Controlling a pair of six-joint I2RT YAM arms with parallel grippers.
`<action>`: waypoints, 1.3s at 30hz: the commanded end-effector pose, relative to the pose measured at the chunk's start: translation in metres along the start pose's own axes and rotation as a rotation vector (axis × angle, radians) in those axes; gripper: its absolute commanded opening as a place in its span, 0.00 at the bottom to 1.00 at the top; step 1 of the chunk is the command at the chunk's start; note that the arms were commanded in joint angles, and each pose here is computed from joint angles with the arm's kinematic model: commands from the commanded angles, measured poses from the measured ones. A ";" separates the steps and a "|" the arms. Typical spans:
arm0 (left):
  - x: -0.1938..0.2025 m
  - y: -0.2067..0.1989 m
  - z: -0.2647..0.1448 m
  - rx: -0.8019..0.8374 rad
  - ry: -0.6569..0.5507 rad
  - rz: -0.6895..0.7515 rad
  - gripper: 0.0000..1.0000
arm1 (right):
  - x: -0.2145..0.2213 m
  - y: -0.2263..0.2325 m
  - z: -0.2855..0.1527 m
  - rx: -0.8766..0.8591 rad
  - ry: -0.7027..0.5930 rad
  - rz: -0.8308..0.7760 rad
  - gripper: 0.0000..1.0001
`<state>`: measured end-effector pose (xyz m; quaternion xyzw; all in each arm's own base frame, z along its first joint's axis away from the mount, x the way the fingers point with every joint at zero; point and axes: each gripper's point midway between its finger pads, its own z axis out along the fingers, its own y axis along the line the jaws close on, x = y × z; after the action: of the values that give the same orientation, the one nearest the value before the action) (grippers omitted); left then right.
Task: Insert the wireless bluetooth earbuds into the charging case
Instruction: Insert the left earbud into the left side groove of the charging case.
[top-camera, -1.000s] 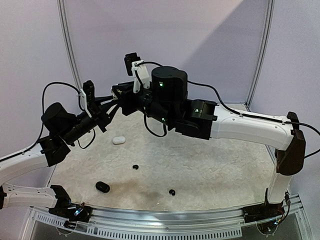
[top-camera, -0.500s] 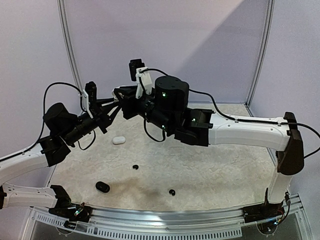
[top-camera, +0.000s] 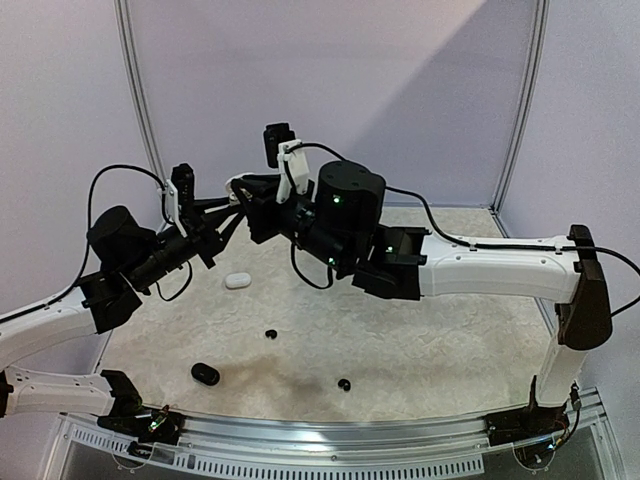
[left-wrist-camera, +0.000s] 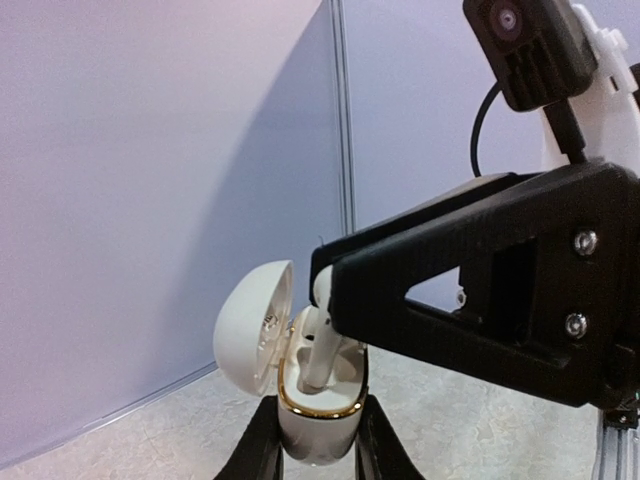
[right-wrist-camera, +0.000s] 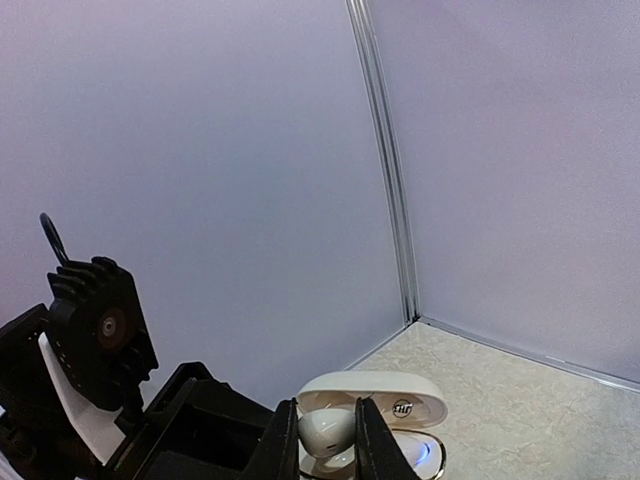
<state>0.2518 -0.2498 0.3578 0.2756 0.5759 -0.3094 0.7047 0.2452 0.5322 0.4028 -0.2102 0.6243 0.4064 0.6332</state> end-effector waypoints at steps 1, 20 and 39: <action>-0.041 0.002 -0.006 -0.023 -0.145 0.032 0.00 | 0.024 -0.006 -0.004 0.019 0.077 -0.069 0.00; -0.025 -0.010 -0.007 -0.012 -0.245 0.164 0.00 | -0.070 0.049 -0.029 -0.193 -0.116 -0.059 0.00; -0.024 -0.016 -0.018 0.003 -0.257 0.087 0.00 | -0.015 0.040 -0.007 -0.132 -0.056 -0.080 0.00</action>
<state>0.2295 -0.2453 0.3778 0.2683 0.4702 -0.3021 0.7847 0.2092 0.5464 0.4333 -0.2742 0.5620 0.4408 0.6439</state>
